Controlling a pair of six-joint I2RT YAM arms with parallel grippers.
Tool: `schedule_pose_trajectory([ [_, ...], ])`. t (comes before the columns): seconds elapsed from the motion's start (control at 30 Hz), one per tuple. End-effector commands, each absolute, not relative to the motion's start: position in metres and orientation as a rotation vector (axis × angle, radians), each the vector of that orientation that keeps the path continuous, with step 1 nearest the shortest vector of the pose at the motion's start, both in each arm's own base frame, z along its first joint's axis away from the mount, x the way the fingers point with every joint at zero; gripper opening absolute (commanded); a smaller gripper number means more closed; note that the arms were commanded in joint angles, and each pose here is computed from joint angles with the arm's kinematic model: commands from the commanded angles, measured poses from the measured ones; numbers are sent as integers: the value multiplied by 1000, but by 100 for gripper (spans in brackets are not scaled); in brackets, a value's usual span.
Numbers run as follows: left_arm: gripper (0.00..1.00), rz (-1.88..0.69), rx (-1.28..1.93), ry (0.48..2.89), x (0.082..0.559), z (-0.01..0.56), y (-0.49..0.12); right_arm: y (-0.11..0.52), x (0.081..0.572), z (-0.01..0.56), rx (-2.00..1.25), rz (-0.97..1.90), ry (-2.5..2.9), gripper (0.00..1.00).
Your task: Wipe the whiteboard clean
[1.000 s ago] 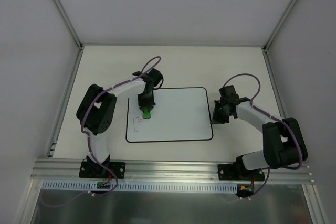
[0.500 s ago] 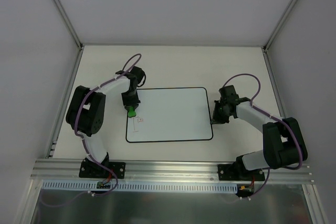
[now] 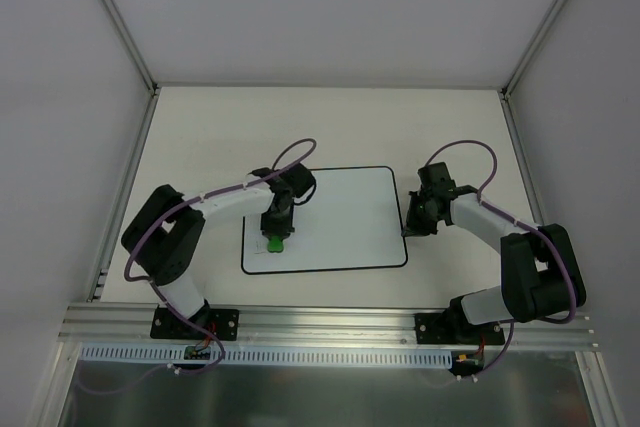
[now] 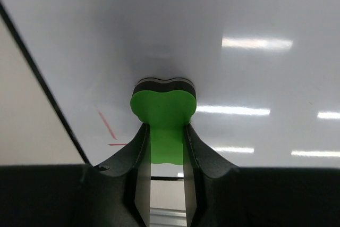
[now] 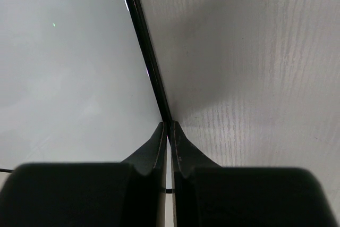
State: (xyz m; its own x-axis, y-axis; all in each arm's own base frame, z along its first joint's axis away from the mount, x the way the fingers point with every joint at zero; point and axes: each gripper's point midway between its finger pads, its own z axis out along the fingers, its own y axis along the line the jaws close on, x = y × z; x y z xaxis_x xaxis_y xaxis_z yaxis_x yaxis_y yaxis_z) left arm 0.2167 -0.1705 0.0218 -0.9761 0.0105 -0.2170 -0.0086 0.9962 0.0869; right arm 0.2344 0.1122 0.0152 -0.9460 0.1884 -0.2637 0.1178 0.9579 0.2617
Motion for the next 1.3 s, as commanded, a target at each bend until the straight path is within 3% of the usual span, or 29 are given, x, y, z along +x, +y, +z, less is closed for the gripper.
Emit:
schedule_pose_trajectory([
  [0.0, 0, 12, 56, 3138, 166, -4, -204, 104, 227, 6, 235, 280, 2862, 0],
  [0.17, 0, 16, 30, 3073, 190, 5, -202, 104, 227, 6, 235, 280, 2862, 0],
  [0.47, 0, 172, -326, 2999, 217, 7, -111, 104, 227, 6, 233, 280, 2864, 0],
  [0.67, 0, 185, -378, 2950, 235, 16, -92, 104, 228, 7, 231, 280, 2860, 0],
  [0.93, 0, 205, -396, 3080, 182, -9, -90, 103, 228, 6, 236, 277, 2859, 0],
  [1.27, 0, 150, -175, 3185, 123, -16, -129, 103, 228, 6, 238, 274, 2860, 0],
])
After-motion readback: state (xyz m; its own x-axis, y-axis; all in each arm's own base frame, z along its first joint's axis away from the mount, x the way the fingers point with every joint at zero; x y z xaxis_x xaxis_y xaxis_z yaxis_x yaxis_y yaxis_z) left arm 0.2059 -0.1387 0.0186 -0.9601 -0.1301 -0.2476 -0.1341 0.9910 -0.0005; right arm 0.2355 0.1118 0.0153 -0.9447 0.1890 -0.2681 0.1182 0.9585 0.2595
